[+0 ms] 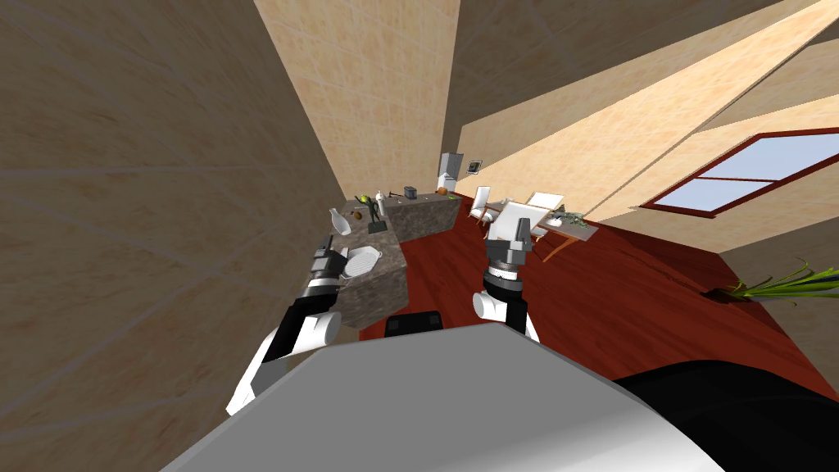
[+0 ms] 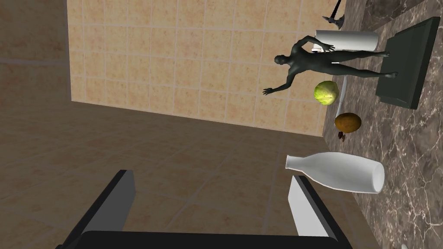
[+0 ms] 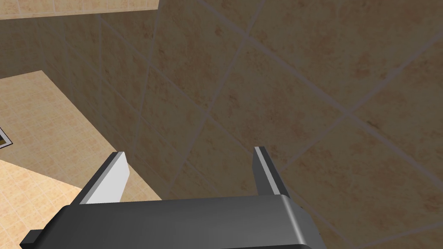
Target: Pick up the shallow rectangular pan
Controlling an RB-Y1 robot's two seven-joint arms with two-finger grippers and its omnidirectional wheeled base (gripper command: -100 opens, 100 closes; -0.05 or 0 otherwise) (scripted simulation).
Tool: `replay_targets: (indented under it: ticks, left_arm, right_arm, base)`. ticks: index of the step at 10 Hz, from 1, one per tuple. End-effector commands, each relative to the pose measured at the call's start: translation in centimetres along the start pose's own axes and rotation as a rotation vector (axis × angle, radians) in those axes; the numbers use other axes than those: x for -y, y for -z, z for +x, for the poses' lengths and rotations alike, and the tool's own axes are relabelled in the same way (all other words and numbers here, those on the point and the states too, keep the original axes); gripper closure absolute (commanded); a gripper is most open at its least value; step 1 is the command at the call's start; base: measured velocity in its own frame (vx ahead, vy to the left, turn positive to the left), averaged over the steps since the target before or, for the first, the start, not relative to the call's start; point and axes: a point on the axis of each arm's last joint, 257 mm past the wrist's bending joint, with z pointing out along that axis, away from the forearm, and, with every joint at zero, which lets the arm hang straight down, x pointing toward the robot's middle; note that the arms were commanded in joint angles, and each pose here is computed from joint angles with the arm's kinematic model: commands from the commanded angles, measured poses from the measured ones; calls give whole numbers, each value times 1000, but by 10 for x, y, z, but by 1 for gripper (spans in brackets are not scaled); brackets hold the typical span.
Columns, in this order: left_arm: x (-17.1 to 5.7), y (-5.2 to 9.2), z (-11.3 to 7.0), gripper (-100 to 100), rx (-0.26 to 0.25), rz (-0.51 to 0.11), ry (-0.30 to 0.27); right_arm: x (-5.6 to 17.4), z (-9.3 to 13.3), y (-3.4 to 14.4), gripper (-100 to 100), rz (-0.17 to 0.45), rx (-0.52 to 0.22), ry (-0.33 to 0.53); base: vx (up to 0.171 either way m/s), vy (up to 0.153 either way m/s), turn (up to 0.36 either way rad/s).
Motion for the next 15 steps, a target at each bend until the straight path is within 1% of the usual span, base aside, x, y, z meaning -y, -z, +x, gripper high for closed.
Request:
replay_targets:
  ticks: [1,2,3,4,5,6,7,8,9,10,11,14,15]
  left_arm:
    - [-17,1,-2,-100,5,-58,11]
    - [-17,1,-2,-100,5,-61,11]
    - [-31,3,-3,-100,9,-105,22]
    - [-32,3,-3,-100,10,-111,22]
    - [-47,6,-5,-100,15,-162,33]
    - [-58,9,-6,-100,19,-200,43]
    - [-61,9,-6,-100,20,-212,43]
    - [-75,13,-7,-100,26,-260,54]
    - [-75,13,-7,-100,26,-261,54]
    - [-88,18,-8,-100,31,-305,63]
    - [-89,18,-8,-100,31,-308,63]
    - [-122,33,-12,-100,48,-433,83]
    - [-124,34,-12,-100,49,-442,83]
  right_arm:
    - [0,0,0,0,0,0,0]
    - [0,0,0,0,0,0,0]
    - [0,0,0,0,0,0,0]
    - [0,0,0,0,0,0,0]
    - [0,0,0,0,0,0,0]
    - [0,0,0,0,0,0,0]
    - [0,0,0,0,0,0,0]
    - [0,0,0,0,0,0,0]
    - [0,0,0,0,0,0,0]
    - [0,0,0,0,0,0,0]
    - [0,0,0,0,0,0,0]
    - [0,0,0,0,0,0,0]
    - [0,0,0,0,0,0,0]
  base:
    - [-36,-15,-6]
    - [-29,-10,1]
    - [-29,-11,-5]
    - [-23,-6,0]
    - [-26,-4,-2]
    - [-40,-13,0]
    - [-29,-11,2]
    - [-31,-14,4]
    - [-22,-13,3]
    - [-18,-9,7]
    - [-14,-7,3]
    - [-13,-17,18]
    - [-3,-18,8]
